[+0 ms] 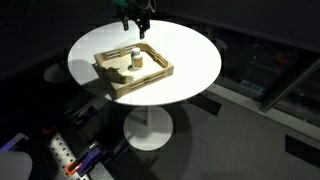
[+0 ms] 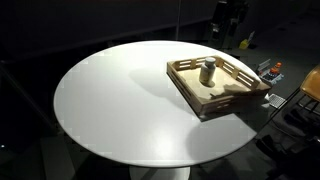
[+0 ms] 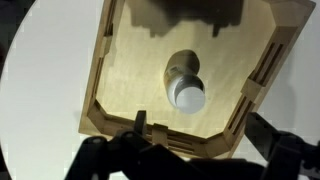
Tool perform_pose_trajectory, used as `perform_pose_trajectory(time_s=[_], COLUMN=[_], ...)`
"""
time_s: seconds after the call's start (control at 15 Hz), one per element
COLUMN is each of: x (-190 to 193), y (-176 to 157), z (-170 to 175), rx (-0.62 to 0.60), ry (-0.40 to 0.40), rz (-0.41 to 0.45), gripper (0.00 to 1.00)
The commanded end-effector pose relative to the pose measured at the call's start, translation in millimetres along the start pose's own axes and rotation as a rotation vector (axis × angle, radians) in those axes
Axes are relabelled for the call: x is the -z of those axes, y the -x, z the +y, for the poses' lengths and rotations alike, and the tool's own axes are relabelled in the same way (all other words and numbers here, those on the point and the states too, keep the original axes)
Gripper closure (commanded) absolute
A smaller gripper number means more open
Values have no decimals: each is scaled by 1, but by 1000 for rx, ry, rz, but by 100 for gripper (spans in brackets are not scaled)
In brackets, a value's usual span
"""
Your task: Remove the lid from the white bottle
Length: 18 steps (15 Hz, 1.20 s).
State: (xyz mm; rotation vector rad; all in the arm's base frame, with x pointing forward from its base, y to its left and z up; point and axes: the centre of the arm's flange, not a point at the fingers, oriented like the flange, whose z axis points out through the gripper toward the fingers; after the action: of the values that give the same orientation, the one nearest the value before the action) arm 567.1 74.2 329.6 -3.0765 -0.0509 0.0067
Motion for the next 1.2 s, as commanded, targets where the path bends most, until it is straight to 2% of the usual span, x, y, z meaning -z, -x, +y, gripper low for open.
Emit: perform_pose_trajectory(time_s=[0.0,0.07,0.4,0.8,1.13], x=[3,-8,-4,-33,-60], y=[-7,-4,-6,-18,-25], z=[-11,-6,-9,-9,-13], rx=[-5,1,7,6,30], ry=[20,8,6,52,58], rz=[33,-2,18,33,20], gripper=[0,0,0,0,0])
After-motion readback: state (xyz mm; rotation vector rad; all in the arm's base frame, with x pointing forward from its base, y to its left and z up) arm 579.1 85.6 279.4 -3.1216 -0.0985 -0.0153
